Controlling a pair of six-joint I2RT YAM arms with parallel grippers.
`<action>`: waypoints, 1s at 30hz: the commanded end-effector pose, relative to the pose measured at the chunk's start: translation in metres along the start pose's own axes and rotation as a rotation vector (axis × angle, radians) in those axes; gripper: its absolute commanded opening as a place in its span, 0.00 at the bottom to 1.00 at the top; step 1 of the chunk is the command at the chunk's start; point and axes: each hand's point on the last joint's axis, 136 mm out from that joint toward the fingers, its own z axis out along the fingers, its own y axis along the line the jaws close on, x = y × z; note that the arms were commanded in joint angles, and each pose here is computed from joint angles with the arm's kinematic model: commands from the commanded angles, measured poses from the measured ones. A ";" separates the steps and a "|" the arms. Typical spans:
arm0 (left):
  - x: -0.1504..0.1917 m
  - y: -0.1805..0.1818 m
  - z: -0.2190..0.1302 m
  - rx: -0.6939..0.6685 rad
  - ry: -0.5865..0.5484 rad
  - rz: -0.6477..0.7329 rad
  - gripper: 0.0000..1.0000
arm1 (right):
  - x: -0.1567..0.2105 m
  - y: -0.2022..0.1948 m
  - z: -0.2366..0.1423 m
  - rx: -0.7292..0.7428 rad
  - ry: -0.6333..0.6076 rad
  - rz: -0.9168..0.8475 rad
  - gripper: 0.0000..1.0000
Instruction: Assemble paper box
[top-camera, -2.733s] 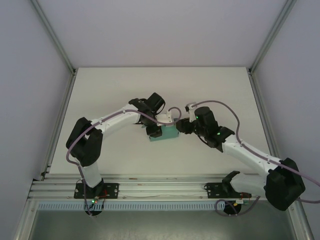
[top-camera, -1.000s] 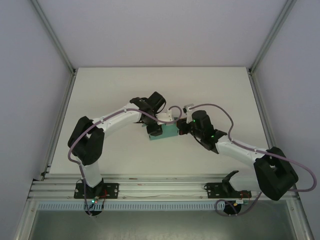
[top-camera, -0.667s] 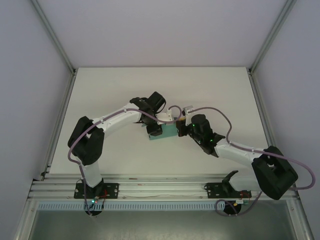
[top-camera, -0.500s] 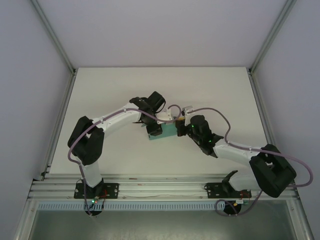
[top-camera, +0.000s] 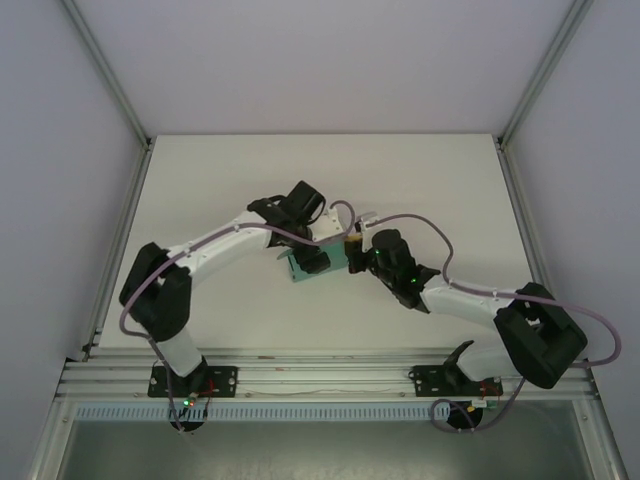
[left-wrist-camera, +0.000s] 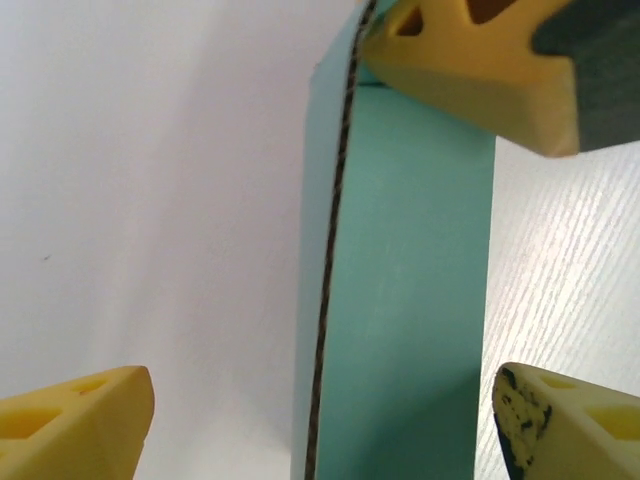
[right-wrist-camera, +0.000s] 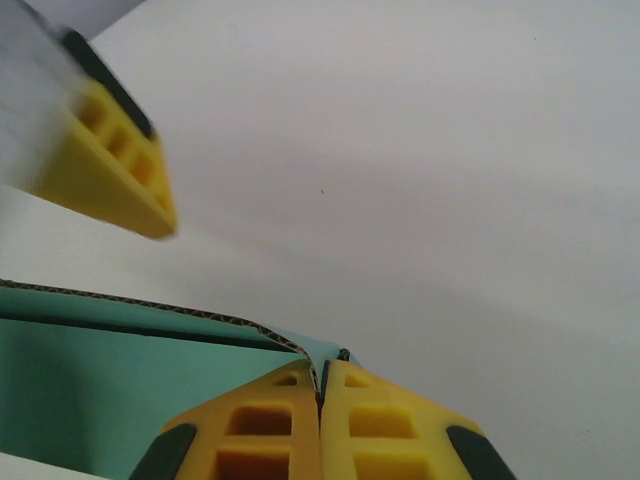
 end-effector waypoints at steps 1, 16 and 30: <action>0.010 0.026 -0.029 -0.159 -0.056 -0.175 0.89 | 0.100 -0.022 -0.008 0.094 0.385 -0.043 0.00; 0.057 0.032 -0.054 -0.303 -0.141 -0.583 0.45 | 0.096 -0.016 -0.001 0.178 0.422 -0.107 0.00; 0.078 0.025 -0.046 -0.302 -0.045 -0.662 0.31 | 0.084 -0.011 -0.002 0.182 0.425 -0.106 0.00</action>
